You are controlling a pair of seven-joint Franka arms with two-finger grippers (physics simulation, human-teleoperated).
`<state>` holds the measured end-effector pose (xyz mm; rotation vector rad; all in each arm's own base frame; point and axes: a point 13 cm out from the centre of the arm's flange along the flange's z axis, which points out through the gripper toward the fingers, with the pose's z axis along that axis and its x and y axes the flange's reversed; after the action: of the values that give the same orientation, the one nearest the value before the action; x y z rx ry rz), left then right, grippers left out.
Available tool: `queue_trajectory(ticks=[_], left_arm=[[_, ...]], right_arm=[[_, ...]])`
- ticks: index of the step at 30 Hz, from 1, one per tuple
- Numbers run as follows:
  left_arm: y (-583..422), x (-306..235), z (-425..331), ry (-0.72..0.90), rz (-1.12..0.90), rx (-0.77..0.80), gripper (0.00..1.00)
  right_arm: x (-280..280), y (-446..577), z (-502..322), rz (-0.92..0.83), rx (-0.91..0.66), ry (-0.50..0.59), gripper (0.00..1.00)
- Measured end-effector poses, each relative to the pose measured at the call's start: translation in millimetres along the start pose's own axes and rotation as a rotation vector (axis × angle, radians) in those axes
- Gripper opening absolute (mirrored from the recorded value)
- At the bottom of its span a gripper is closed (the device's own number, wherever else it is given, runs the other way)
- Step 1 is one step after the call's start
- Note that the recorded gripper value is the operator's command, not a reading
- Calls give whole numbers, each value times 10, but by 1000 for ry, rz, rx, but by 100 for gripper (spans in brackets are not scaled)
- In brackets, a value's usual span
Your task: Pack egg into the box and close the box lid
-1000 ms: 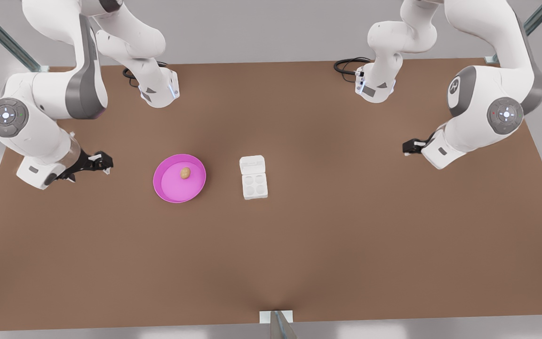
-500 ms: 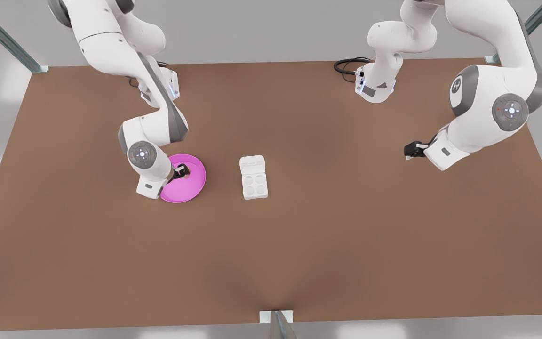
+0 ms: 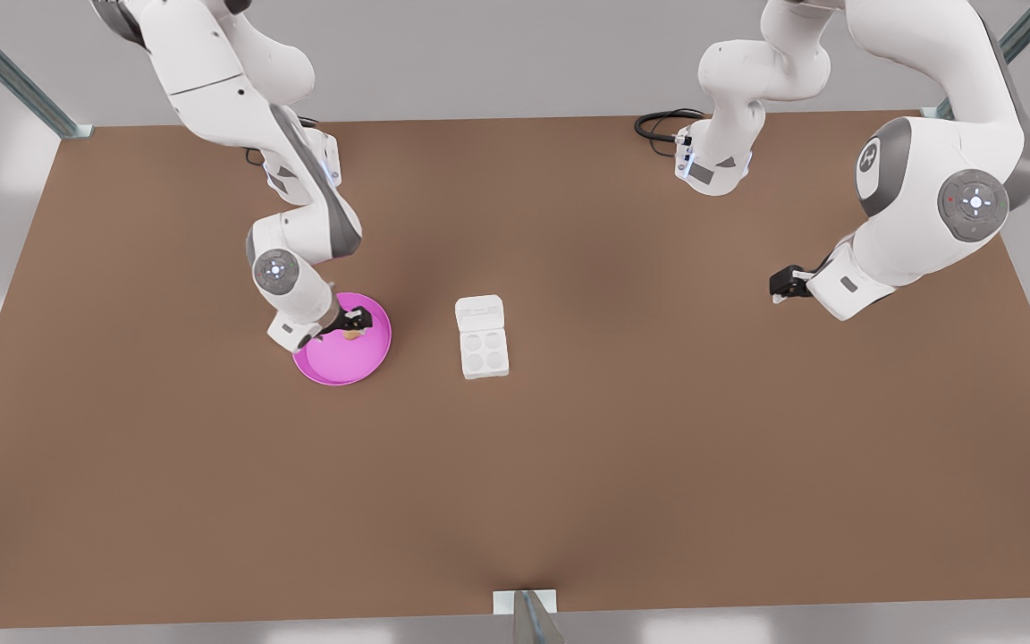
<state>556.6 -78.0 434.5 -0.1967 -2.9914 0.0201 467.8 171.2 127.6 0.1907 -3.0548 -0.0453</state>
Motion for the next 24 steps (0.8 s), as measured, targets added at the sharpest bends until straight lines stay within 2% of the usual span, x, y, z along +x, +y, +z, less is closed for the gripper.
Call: queue_trajectory(ticks=[14, 24], left_arm=[[-3, 3, -66, -2, 4, 0, 100], [-60, 184, 66, 98, 9, 3, 100]], right_arm=[[163, -74, 599, 142, -17, 12, 100], [392, -38, 775, 148, -5, 46, 100]])
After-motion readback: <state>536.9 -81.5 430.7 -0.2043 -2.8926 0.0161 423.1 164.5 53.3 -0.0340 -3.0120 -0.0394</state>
